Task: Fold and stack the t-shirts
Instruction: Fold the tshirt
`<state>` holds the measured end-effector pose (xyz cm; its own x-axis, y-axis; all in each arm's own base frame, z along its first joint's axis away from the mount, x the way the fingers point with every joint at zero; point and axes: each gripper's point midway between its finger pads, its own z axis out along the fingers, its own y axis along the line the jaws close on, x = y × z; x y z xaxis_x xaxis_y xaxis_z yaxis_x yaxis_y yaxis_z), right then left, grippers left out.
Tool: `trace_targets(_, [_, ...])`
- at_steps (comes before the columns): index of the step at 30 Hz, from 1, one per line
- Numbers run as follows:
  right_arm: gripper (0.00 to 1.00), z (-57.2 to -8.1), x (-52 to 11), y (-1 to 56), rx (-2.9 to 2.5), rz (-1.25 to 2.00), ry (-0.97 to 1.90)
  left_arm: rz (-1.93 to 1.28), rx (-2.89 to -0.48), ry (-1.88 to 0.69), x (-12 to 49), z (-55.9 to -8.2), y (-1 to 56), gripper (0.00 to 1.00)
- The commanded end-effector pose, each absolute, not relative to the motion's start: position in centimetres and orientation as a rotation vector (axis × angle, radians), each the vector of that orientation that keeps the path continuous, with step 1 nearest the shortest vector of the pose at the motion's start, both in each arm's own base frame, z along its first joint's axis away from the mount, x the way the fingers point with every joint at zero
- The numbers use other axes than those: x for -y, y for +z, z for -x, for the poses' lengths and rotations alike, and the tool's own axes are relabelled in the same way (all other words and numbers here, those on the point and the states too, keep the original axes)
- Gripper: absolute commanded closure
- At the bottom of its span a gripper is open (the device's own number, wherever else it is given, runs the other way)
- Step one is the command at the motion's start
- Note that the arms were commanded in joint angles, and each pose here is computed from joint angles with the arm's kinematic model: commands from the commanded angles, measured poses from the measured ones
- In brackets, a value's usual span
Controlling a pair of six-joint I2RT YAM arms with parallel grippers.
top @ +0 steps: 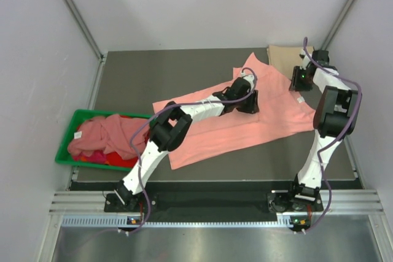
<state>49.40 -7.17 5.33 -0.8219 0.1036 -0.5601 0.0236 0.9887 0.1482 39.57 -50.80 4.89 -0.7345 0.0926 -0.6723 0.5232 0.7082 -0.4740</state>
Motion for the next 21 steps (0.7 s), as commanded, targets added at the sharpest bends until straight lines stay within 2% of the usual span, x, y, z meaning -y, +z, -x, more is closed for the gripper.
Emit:
trace_targets(1, [0.66,-50.8,6.6,5.5,-2.505,-0.025,0.202,-0.451,-2.18,-0.967,52.6,-41.1,7.4,0.54])
trace_targets(8, [0.7,-50.7,5.6,4.4,-2.517,0.001,0.257,-0.458,-2.192,-0.963,52.7,-41.2,6.4,0.57])
trace_targets(12, [0.76,-50.5,5.6,4.2,-2.521,0.003,0.241,-0.467,-2.191,-0.983,52.9,-41.0,6.5,0.77])
trace_targets(13, [0.81,-50.6,5.7,4.3,-2.519,0.002,0.234,-0.474,-2.191,-0.994,53.0,-40.8,6.5,0.87])
trace_targets(15, [0.87,-50.6,5.8,4.6,-2.515,-0.003,0.219,-0.477,-2.186,-1.01,53.2,-40.7,6.8,0.99])
trace_targets(16, [0.93,-50.7,5.9,4.9,-2.507,-0.004,0.215,-0.474,-2.184,-1.022,53.2,-40.7,7.1,1.0])
trace_targets(19, [1.0,-50.9,5.9,5.4,-2.494,-0.005,0.207,-0.476,-2.175,-1.054,53.6,-40.4,7.7,1.0])
trace_targets(21, [1.0,-50.9,6.0,5.7,-2.491,-0.012,0.2,-0.474,-2.176,-1.067,53.6,-40.3,7.9,1.0])
